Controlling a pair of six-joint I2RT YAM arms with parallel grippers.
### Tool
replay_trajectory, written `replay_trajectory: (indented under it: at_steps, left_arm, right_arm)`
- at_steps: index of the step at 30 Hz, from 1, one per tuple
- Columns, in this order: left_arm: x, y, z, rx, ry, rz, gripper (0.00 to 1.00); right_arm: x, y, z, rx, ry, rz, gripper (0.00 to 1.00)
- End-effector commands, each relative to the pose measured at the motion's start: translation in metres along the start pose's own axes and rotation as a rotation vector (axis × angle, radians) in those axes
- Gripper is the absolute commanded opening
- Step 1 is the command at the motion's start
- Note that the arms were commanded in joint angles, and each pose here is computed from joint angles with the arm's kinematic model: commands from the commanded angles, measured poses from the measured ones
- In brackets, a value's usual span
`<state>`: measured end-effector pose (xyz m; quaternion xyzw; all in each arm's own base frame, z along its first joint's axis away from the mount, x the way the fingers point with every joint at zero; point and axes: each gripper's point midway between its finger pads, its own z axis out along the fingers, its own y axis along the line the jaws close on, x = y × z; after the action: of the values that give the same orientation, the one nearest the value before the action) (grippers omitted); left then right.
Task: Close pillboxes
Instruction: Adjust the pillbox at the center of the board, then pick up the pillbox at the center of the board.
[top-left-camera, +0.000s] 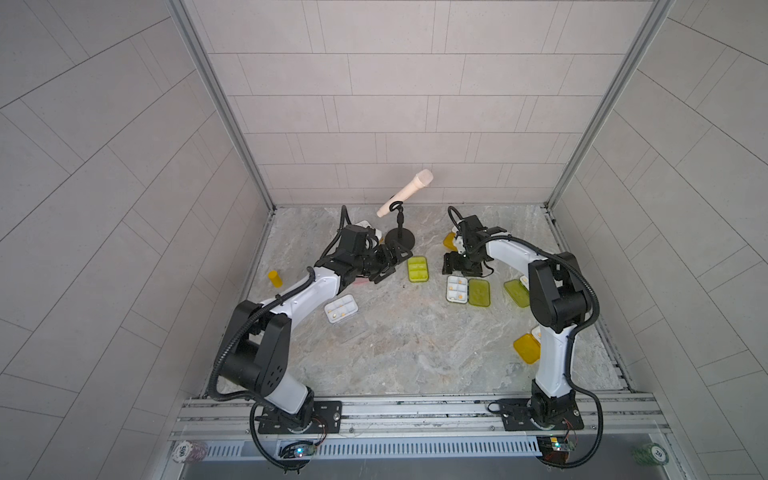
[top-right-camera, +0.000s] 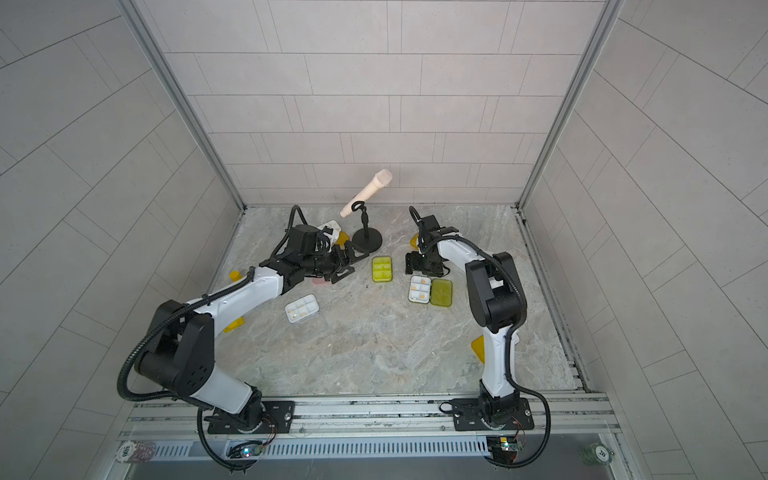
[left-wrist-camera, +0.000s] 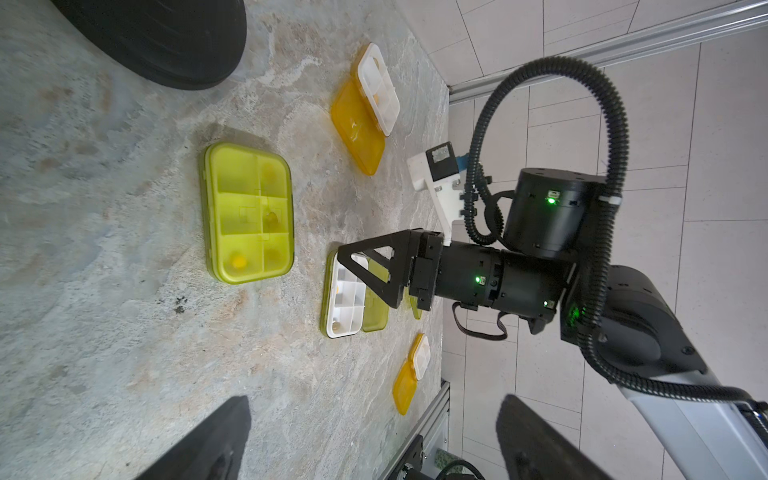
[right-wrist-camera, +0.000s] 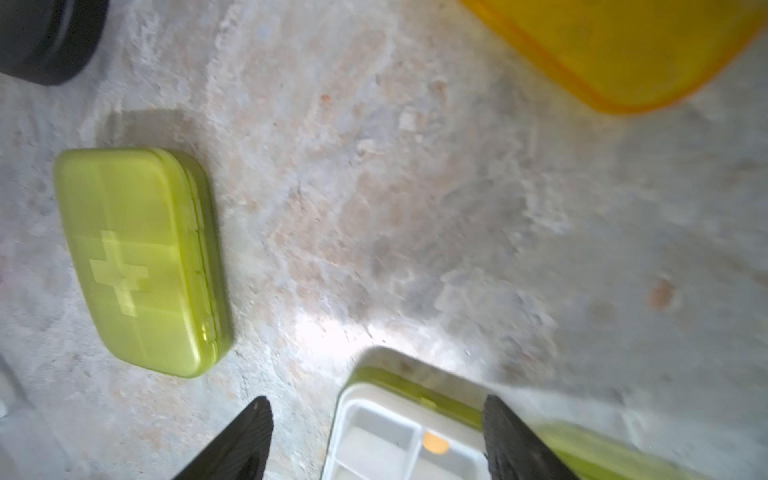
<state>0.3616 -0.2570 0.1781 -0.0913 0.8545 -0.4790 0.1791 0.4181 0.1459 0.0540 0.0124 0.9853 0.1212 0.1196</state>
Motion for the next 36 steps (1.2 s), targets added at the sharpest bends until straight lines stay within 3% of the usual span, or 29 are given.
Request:
replay_trajectory:
  at_steps: [1, 7, 15, 36]
  left_arm:
    - [-0.002, -0.011, -0.007, 0.034, -0.016, 0.011, 0.97]
    - [-0.001, -0.003, -0.010, -0.020, -0.021, 0.005, 0.97]
    - [-0.003, 0.009, -0.017, -0.111, -0.042, 0.032, 0.99]
    - [-0.002, 0.002, -0.016, -0.076, -0.035, 0.023, 0.99]
  right_arm:
    - [0.001, -0.022, -0.031, 0.206, -0.098, 0.042, 0.83]
    - [0.031, -0.013, -0.026, 0.246, -0.115, 0.110, 0.87]
    - [0.042, -0.004, -0.016, 0.206, -0.106, 0.151, 0.94]
    - [0.044, -0.004, 0.009, 0.223, -0.058, 0.153, 0.92]
